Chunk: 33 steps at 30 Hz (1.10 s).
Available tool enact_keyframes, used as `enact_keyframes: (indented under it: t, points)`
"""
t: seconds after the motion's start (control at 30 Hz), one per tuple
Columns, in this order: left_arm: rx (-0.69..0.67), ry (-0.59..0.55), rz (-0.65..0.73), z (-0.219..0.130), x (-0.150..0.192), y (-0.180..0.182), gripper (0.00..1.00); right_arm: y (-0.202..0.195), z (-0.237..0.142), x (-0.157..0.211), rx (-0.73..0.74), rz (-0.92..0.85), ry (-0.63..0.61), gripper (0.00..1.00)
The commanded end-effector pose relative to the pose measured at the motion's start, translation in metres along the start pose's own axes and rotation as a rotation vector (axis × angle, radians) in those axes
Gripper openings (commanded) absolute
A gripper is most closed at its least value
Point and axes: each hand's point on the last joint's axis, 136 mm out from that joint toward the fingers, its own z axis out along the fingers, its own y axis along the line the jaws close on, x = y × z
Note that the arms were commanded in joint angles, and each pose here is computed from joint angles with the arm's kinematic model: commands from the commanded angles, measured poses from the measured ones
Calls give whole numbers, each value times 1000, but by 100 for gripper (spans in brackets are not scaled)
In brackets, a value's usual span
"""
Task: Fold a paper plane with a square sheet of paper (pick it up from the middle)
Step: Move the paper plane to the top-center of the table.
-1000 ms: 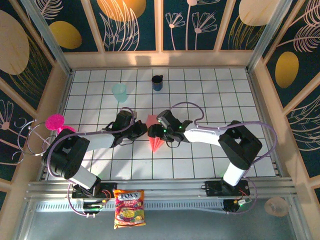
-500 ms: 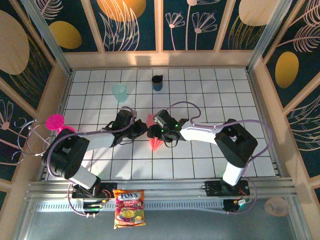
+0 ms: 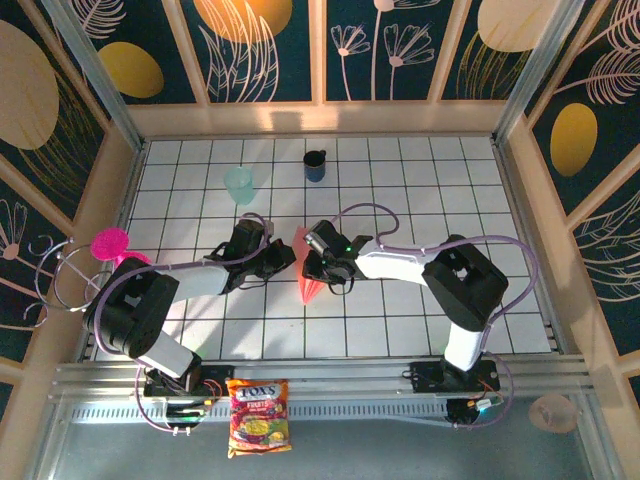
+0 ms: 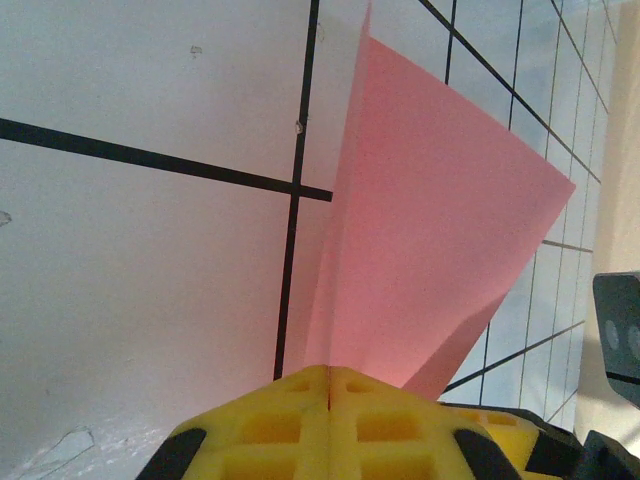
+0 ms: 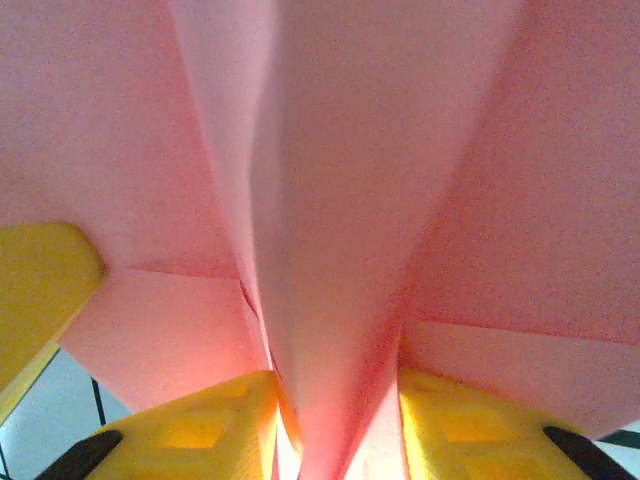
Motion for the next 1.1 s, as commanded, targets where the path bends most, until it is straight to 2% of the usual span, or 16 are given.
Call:
enact_keyframes:
  t: [0.0, 0.23, 0.43, 0.67, 0.87, 1.07]
  points:
    - [28, -10, 19, -4, -6, -14, 5, 0, 0, -6, 32, -1, -15, 28]
    - [-106, -90, 68, -15, -19, 3, 43, -14, -10, -19, 65, -15, -52, 13]
    - [-220, -159, 111, -28, -31, 17, 64, -39, -22, -32, 146, -106, -44, 11]
    - [-237, -167, 108, -30, -31, 23, 71, -70, -37, -51, 217, -186, -30, 10]
    - [-235, -161, 107, -27, -30, 24, 74, -76, -37, -58, 213, -194, -20, 11]
    - [-237, -152, 104, -25, -28, 25, 75, -84, -25, -55, 240, -158, 6, 18]
